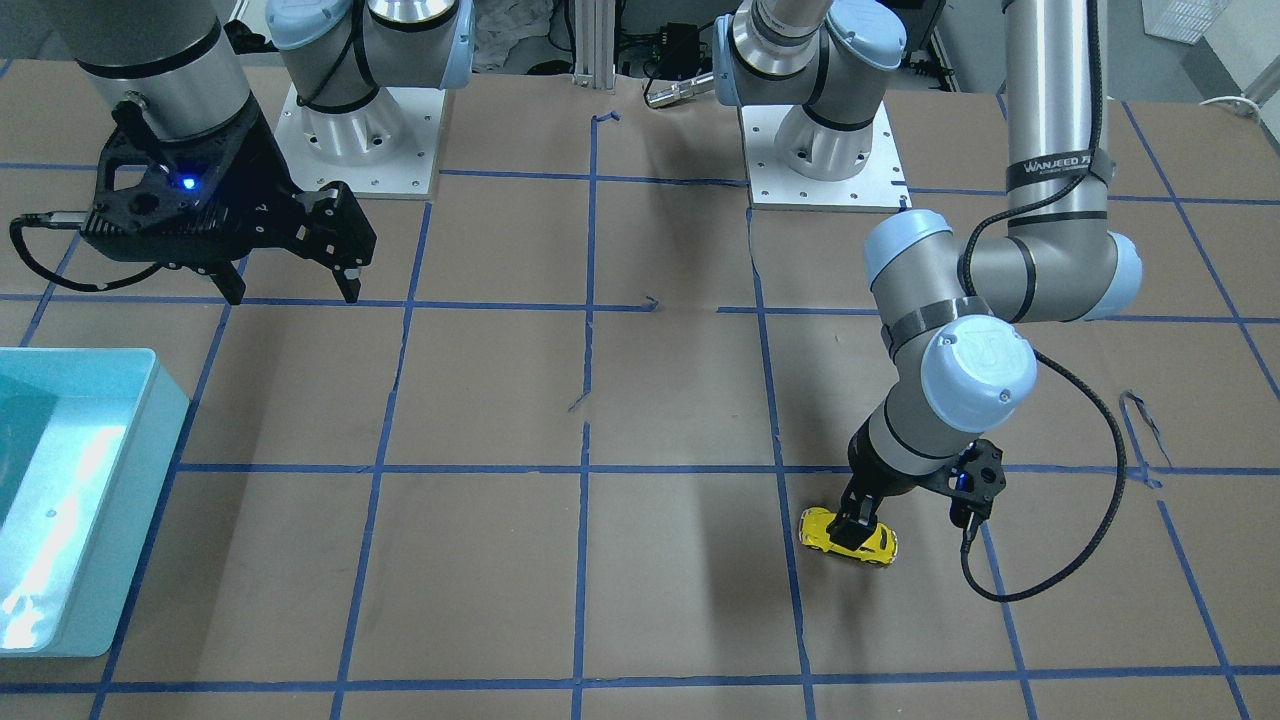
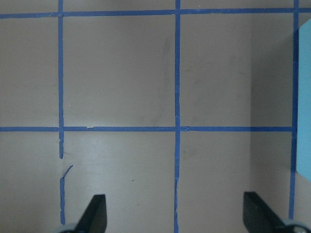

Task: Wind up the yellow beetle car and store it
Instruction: 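Close the left gripper on the yellow car's body, then press the car down and roll it forward with the left gripper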

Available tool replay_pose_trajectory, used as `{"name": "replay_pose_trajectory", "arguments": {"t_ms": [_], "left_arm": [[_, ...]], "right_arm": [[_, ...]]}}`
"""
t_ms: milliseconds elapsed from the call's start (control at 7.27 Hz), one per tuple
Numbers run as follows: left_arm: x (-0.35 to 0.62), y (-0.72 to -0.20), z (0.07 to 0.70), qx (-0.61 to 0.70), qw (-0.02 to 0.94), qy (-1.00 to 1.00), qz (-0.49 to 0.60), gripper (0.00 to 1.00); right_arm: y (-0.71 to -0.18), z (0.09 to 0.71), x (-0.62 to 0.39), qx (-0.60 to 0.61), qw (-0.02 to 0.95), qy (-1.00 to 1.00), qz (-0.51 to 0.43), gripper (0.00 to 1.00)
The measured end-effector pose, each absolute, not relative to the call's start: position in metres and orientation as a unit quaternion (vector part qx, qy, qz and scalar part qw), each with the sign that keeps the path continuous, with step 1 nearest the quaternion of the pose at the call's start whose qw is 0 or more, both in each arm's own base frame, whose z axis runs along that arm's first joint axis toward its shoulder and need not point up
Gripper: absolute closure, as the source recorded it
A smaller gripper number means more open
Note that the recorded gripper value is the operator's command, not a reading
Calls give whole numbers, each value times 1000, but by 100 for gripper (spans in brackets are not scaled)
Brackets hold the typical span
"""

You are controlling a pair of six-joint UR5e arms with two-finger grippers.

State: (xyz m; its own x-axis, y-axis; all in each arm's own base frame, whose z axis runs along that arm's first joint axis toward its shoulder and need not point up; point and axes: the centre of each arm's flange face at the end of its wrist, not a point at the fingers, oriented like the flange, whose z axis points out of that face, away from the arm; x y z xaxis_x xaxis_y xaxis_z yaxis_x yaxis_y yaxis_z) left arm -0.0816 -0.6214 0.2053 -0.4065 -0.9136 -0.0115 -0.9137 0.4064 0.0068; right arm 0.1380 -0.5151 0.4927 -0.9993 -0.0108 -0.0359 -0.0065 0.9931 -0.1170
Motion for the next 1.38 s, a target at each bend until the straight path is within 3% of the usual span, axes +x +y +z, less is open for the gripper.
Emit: {"name": "replay_pose_trajectory", "arguments": {"t_ms": [412,550,688,1100,1375], "left_arm": [[-81,-631,193,-547,-7,837,-13,0],[-80,-632,192,-549,-8,836,-15,8],[-78,-634,191,-555,-9,832,-18,44],[-67,-637,189,-575,-16,818,-25,100],[-72,-637,187,-581,-36,813,-10,100]], "right_arm": [[-514,487,139,-5,23,998,-53,0],[-514,485,139,-5,25,998,-50,0],[-513,484,139,-5,25,998,-49,0],[-513,484,139,-9,26,998,-50,0],[-513,484,139,-10,26,998,-50,0]]}}
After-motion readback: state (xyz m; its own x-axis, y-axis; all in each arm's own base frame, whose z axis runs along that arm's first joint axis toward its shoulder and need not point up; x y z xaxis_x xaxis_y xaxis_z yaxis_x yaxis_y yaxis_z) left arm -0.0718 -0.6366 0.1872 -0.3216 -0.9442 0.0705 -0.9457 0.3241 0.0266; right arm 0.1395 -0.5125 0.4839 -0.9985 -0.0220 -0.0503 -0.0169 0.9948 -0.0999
